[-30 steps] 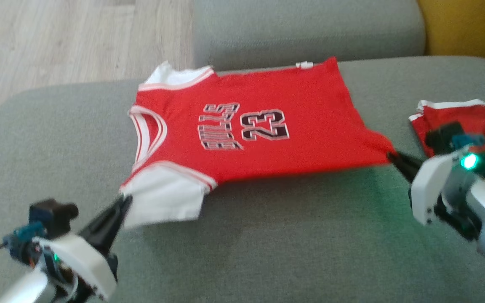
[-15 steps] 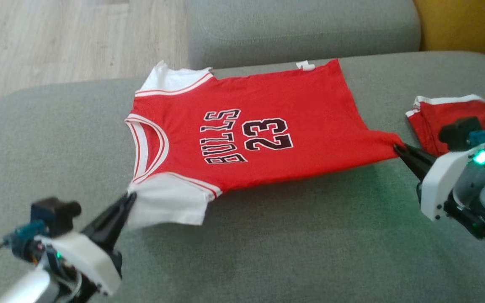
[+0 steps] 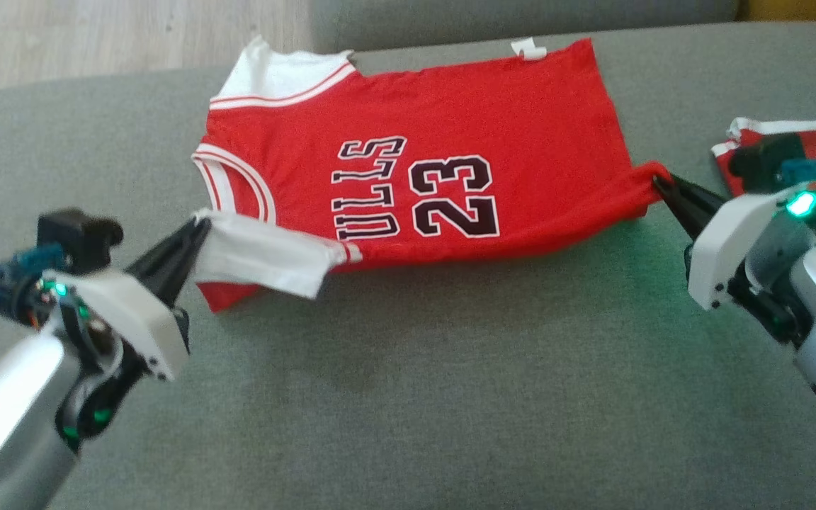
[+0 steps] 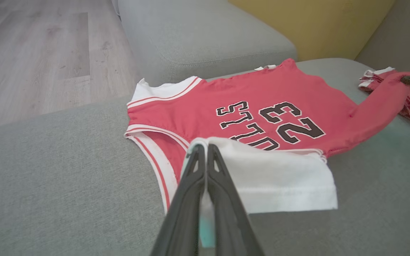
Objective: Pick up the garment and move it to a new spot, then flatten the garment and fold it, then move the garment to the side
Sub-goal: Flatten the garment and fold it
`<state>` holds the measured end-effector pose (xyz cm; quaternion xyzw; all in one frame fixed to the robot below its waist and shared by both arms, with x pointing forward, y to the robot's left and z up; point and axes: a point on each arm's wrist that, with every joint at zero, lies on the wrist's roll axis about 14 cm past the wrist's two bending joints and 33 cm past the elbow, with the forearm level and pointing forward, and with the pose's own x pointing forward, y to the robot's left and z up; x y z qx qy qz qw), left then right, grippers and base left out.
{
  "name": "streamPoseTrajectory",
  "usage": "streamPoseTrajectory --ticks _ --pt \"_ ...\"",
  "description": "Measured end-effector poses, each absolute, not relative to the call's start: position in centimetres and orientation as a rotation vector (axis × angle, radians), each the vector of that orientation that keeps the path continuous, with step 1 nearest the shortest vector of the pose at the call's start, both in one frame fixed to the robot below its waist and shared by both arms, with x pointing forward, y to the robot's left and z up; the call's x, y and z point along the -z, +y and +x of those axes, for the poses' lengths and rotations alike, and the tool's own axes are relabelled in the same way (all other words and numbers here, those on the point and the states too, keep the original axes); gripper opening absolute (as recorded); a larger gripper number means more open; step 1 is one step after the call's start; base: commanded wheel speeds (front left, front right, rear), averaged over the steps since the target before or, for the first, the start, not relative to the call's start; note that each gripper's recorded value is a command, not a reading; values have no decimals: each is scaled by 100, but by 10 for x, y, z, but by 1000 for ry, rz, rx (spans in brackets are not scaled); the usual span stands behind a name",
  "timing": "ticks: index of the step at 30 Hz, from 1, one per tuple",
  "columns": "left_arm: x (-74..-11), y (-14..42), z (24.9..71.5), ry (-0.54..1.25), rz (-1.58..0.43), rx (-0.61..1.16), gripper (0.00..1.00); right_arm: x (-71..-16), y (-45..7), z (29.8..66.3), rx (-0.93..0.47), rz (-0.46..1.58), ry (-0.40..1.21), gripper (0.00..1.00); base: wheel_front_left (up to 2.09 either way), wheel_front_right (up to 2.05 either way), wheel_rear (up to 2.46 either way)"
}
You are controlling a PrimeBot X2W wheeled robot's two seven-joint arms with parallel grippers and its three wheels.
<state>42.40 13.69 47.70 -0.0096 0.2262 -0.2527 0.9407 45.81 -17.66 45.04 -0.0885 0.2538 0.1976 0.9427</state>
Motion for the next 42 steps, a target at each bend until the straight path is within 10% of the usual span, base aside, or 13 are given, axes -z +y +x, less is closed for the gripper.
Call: streamPoseTrajectory --ticks 23,24,25,42 --pt "-421 136 503 629 149 506 0 -401 -172 509 -365 -230 636 0 0 0 0" --pt "-421 135 506 619 152 502 36 -402 -172 512 -363 -229 623 0 0 0 0" --pt "-422 135 509 605 154 498 98 -405 -171 515 -363 -225 601 100 0 0 0" --pt "-575 121 546 -111 -92 342 100 -527 -168 553 -272 -44 55 100 0 0 0"
